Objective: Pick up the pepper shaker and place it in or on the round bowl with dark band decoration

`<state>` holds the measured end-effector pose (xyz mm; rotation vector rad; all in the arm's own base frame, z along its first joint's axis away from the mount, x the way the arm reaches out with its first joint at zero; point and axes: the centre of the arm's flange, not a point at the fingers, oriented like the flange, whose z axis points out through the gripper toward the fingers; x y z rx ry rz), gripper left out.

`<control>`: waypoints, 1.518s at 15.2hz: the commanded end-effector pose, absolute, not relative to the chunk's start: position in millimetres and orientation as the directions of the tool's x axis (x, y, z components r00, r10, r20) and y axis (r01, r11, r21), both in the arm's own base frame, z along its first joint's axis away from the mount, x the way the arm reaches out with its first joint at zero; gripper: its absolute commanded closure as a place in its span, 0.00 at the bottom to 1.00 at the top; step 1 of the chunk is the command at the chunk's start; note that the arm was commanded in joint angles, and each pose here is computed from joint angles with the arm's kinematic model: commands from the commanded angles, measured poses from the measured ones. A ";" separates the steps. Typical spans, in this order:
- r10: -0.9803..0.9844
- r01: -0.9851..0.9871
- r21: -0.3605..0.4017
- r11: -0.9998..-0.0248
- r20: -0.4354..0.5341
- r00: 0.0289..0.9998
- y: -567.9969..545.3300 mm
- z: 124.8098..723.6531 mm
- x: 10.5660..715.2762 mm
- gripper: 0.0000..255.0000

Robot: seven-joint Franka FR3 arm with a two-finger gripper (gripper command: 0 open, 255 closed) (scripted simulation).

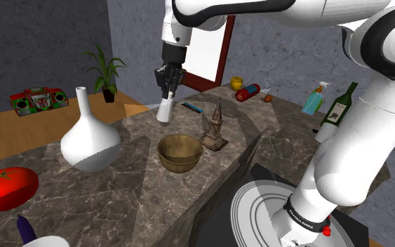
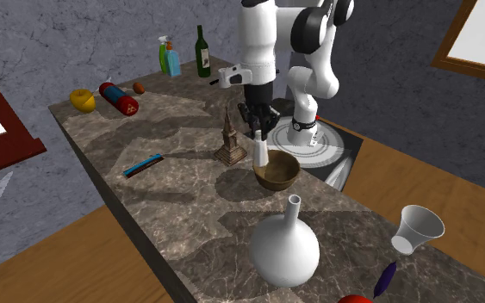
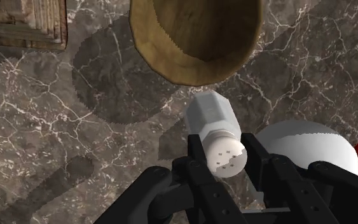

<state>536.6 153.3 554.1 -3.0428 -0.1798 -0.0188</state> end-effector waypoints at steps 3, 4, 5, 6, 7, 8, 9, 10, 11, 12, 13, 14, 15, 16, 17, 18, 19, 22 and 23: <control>0.116 0.117 -0.092 -0.989 0.017 0.993 158.2 567.0 483.5 1.00; 0.116 0.117 -0.092 -0.989 0.017 0.993 159.3 570.4 470.7 1.00; 0.116 0.117 -0.092 -0.989 0.017 0.993 160.4 573.7 458.0 1.00; 0.116 0.117 -0.092 -0.989 0.017 0.993 161.7 577.5 443.6 1.00; 0.116 0.117 -0.092 -0.989 0.017 0.993 161.7 572.2 443.6 1.00; 0.116 0.117 -0.092 -0.989 0.017 0.993 161.7 566.9 443.6 1.00; 0.116 0.117 -0.092 -0.989 0.017 0.993 161.7 561.6 443.6 1.00; 0.116 0.117 -0.092 -0.989 0.017 0.993 161.7 556.4 443.6 1.00; 0.116 0.117 -0.092 -0.989 0.017 0.993 161.7 551.1 443.6 1.00; 0.116 0.117 -0.092 -0.989 0.017 0.993 161.7 545.8 443.6 1.00; 0.116 0.117 -0.092 -0.989 0.017 0.993 161.7 540.5 443.6 1.00; 0.116 0.117 -0.092 -0.989 0.017 0.993 161.7 535.2 443.6 1.00; 0.116 0.117 -0.092 -0.989 0.017 0.993 161.7 529.9 443.6 1.00; 0.116 0.117 -0.092 -0.989 0.017 0.993 161.7 524.7 443.6 1.00; 0.116 0.117 -0.092 -0.989 0.017 0.993 161.7 519.4 443.6 1.00; 0.116 0.117 -0.092 -0.989 0.017 0.993 161.7 514.1 443.6 1.00; 0.116 0.117 -0.092 -0.989 0.017 0.993 161.7 508.8 443.6 1.00; 0.116 0.117 -0.092 -0.989 0.017 0.993 161.7 493.0 443.6 1.00; 0.116 0.117 -0.092 -0.989 0.017 0.993 161.7 487.7 443.6 1.00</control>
